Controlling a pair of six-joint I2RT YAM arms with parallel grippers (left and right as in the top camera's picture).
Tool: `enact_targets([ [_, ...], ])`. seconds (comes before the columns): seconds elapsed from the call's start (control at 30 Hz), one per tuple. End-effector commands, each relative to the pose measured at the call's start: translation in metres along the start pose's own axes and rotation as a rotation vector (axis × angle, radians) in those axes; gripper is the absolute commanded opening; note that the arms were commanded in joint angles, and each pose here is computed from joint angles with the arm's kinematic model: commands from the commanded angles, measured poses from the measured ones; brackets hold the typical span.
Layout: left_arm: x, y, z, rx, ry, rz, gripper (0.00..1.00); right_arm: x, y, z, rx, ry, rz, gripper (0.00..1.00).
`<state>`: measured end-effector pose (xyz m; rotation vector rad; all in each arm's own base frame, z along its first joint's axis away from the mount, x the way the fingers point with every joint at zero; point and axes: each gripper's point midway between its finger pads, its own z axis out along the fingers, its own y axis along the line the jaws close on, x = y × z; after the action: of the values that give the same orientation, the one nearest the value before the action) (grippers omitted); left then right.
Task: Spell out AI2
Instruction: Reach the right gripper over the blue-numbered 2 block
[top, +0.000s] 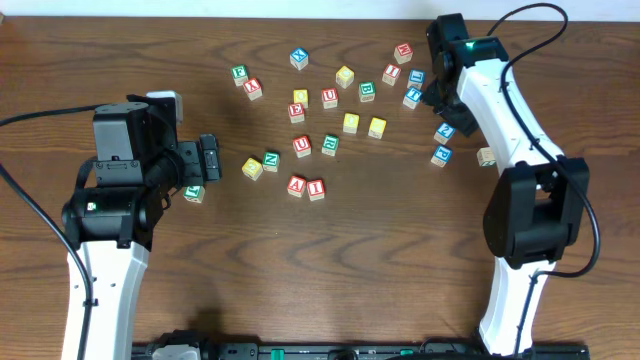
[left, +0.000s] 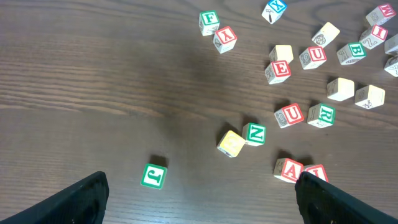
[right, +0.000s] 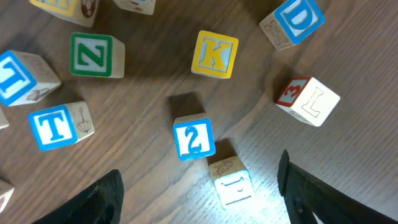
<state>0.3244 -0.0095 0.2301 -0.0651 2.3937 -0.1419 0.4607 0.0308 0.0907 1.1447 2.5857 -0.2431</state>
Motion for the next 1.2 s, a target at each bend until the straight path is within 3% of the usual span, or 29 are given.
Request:
enact_targets([
  [0.0,-0.010,-0.001,-0.007,0.005,-0.031,0.003,0.94,0.004,0.004,0.016,0.028,0.006,0.017,0.75],
  [1.17,-0.010,-0.001,-0.007,0.005,-0.031,0.003,0.94,0.006,-0.001,0.050,0.059,0.058,0.042,0.69],
])
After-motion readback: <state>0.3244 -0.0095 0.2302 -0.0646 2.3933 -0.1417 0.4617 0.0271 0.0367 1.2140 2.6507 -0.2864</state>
